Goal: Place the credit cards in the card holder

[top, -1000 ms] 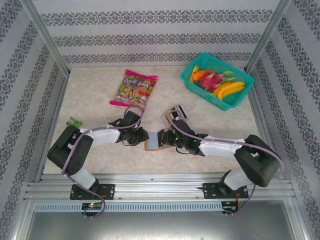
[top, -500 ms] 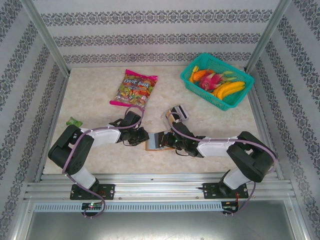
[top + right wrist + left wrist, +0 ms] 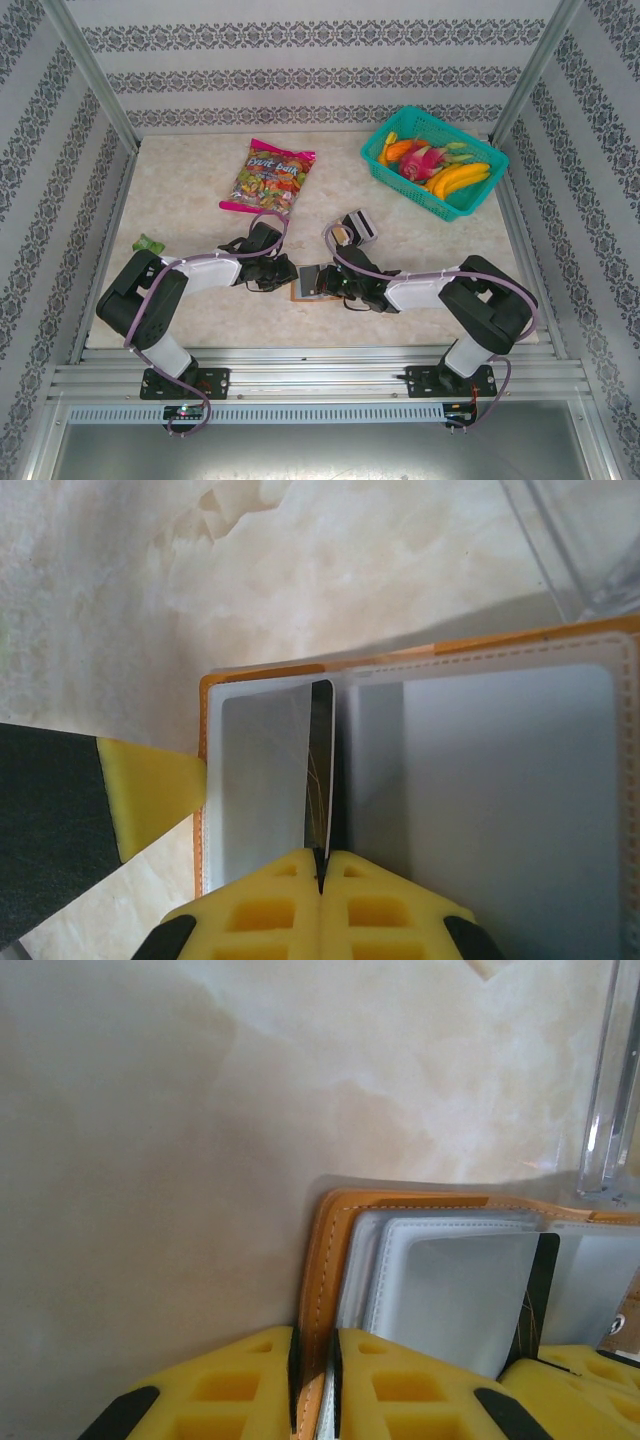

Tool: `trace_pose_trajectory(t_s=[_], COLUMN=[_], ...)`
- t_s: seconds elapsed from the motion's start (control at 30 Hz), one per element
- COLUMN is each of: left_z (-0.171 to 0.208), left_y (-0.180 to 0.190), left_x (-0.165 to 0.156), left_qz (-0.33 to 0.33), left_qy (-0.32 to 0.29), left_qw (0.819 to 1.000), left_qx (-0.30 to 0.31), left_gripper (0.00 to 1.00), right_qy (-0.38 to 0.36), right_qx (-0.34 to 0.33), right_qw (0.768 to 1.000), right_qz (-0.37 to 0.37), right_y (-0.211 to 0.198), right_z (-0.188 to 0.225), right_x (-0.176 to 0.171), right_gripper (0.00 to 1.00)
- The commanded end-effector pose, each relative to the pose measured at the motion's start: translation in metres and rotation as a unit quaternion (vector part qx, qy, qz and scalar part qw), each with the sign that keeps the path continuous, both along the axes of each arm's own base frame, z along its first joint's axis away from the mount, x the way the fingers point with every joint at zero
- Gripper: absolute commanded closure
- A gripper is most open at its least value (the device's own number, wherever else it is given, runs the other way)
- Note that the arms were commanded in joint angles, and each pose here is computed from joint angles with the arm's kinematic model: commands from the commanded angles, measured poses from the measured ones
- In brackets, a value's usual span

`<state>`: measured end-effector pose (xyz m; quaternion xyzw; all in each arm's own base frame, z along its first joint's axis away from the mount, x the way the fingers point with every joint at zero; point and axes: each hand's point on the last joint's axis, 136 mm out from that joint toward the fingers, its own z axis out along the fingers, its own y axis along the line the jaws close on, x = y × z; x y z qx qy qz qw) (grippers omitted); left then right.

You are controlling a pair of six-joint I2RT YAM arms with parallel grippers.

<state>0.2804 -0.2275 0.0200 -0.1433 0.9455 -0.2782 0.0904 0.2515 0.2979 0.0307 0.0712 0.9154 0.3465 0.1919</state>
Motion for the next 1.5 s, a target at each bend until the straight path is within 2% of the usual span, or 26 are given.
trace_pose_trajectory(t_s=[0.0,0.1,0.3,0.37,0.43,0.73,0.93,1.23,1.3,1.37,1.47], left_z=[-0.014,-0.015,-0.015,-0.015,-0.014,-0.014,-0.013,-0.001,0.003,0.005,0.007], left_y=[-0.003,-0.003,-0.001,-0.002,-0.003,-0.005,-0.004,0.003,0.003,0.002,0.001], left_x=[-0.014,-0.015,-0.015,-0.015,-0.015,-0.014,-0.014,-0.009,-0.008,-0.007,-0.006], left_qz=[-0.017,-0.017,-0.016,-0.017,-0.017,-0.02,-0.017,-0.012,-0.013,-0.016,-0.017], left_qy=[0.027,0.028,0.027,0.027,0.026,0.025,0.024,0.002,-0.001,-0.005,-0.007], left_qw=[0.999,0.999,0.999,0.999,0.999,0.999,1.0,1.0,0.999,0.999,1.0], left_qx=[0.013,0.014,0.015,0.014,0.013,0.009,0.01,0.027,0.029,0.028,0.025], left_gripper=[0.82,0.82,0.83,0.83,0.83,0.83,0.83,0.83,0.84,0.83,0.84], right_qy=[0.013,0.014,0.018,0.02,0.023,0.031,0.027,-0.028,-0.044,-0.058,-0.07], right_qx=[-0.013,-0.043,-0.063,-0.065,-0.062,-0.005,-0.01,-0.077,-0.101,-0.135,-0.195], right_qw=[1.0,0.999,0.998,0.998,0.998,0.998,0.998,0.996,0.994,0.989,0.978], right_qz=[0.017,0.009,0.006,0.007,0.011,0.054,0.056,0.027,0.015,0.002,-0.015], right_y=[0.002,-0.012,-0.022,-0.022,-0.018,0.016,0.017,-0.021,-0.036,-0.053,-0.077], right_z=[0.001,0.001,0.0,-0.001,-0.003,0.001,0.005,0.04,0.049,0.057,0.062], right_x=[-0.008,-0.008,-0.009,-0.008,-0.008,-0.006,-0.005,-0.002,0.001,0.002,0.004], right_gripper=[0.93,0.83,0.79,0.8,0.85,0.94,0.93,0.8,0.73,0.7,0.58])
